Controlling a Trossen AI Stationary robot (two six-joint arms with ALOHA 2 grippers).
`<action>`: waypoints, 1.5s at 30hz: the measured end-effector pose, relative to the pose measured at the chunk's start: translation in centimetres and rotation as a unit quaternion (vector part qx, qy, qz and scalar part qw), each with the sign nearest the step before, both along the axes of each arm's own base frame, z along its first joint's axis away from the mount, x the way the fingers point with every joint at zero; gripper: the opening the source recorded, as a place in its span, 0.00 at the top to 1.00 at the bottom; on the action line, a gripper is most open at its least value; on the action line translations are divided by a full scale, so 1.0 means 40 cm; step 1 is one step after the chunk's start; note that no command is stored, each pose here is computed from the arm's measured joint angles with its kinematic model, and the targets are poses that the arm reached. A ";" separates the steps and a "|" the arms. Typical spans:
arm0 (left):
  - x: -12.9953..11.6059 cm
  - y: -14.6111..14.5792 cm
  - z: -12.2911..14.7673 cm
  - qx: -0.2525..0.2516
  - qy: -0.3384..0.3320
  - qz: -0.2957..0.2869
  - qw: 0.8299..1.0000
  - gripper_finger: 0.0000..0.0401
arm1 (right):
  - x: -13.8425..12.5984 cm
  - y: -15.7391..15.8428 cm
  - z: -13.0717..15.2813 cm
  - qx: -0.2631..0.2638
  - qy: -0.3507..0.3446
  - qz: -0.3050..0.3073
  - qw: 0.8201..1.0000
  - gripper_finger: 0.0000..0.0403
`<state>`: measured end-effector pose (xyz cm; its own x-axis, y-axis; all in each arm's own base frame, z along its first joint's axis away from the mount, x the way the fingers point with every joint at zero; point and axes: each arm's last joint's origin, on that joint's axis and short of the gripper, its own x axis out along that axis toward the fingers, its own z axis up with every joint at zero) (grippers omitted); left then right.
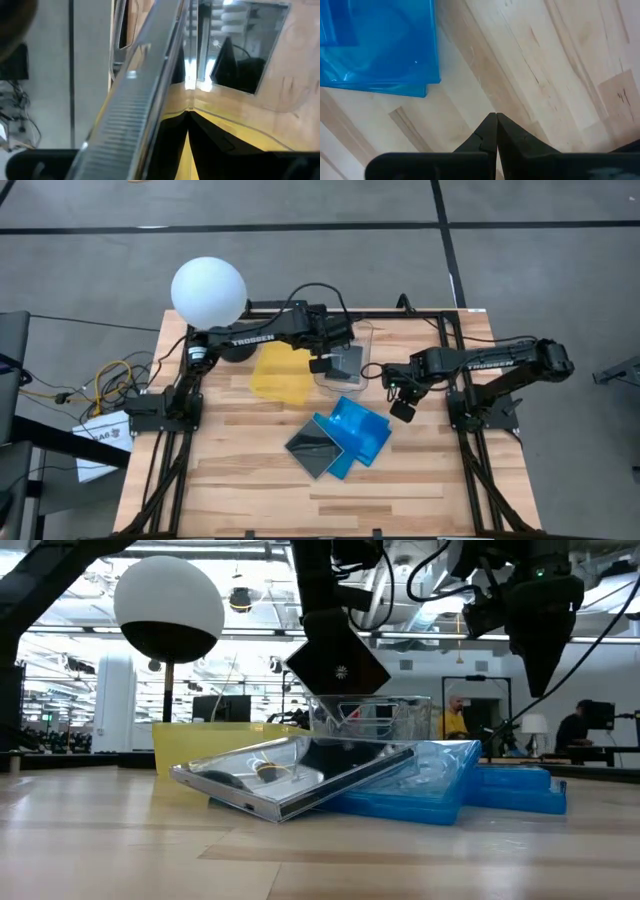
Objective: Pick & place jewel cases by type
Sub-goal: Put the black CD case into the transparent bin
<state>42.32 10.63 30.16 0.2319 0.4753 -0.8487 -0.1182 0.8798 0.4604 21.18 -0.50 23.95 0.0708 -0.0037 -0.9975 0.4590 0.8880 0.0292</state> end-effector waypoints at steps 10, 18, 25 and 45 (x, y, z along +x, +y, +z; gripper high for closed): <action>0.034 -0.025 -0.025 0.035 0.018 -0.057 0.998 0.79 | -0.001 -0.023 0.000 -0.002 0.000 0.009 1.000 1.00; 0.061 -0.057 -0.077 0.043 0.057 -0.075 0.995 0.79 | -0.012 -0.037 0.013 -0.004 -0.012 0.001 1.000 1.00; 0.062 -0.055 -0.080 0.041 0.058 -0.074 0.995 0.79 | -0.019 -0.047 0.022 -0.005 -0.023 -0.009 1.000 1.00; 0.031 0.034 -0.007 -0.180 -0.035 -0.086 0.979 0.79 | -0.014 -0.046 0.022 -0.004 -0.031 -0.010 0.999 1.00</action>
<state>43.54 12.00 29.89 0.3466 0.0971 -0.9330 0.0252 0.9933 0.1128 20.60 -2.35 24.84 0.1328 -0.0146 -0.9910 0.4735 0.8794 0.0505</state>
